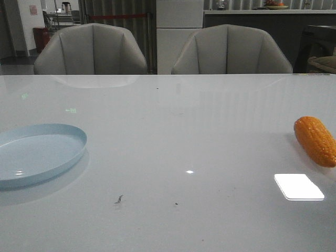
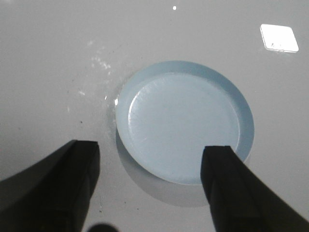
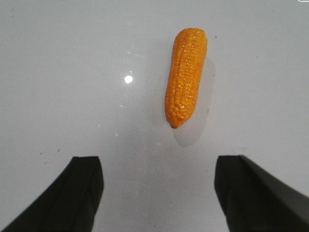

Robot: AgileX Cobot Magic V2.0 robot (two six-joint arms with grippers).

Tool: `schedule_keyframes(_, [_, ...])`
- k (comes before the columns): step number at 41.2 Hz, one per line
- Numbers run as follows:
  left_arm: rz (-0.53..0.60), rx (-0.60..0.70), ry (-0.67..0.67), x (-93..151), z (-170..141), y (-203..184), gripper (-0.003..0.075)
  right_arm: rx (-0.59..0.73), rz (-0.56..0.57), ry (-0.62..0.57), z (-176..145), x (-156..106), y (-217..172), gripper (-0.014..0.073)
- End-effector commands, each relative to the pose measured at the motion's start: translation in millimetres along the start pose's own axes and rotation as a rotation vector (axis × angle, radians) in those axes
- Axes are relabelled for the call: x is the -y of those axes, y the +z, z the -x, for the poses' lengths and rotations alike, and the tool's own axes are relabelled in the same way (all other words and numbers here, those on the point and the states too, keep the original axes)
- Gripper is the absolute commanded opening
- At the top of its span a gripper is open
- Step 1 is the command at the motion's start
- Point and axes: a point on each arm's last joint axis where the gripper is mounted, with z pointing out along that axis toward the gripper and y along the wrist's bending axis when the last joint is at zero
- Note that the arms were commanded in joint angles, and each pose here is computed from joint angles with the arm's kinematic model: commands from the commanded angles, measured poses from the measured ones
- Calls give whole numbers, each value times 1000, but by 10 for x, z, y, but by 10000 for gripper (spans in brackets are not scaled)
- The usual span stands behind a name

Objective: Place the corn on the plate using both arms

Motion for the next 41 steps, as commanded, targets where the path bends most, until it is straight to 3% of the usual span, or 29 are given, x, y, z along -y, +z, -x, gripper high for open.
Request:
schedule_keyframes(1, [15, 4, -79, -21, 222, 148, 511, 84, -4, -6, 150, -7, -55, 593])
schedule_keyframes(21, [97, -371, -166, -255, 687, 1327, 511, 77, -3, -5, 143, -9, -55, 593])
schedule_keyframes(30, [103, -505, -153, -296, 633, 1735, 510, 77, -3, -5, 143, -9, -55, 593])
schedule_keyframes(41, [111, -577, -158, -328, 476, 1962, 508, 77, -3, -5, 143, -9, -55, 593])
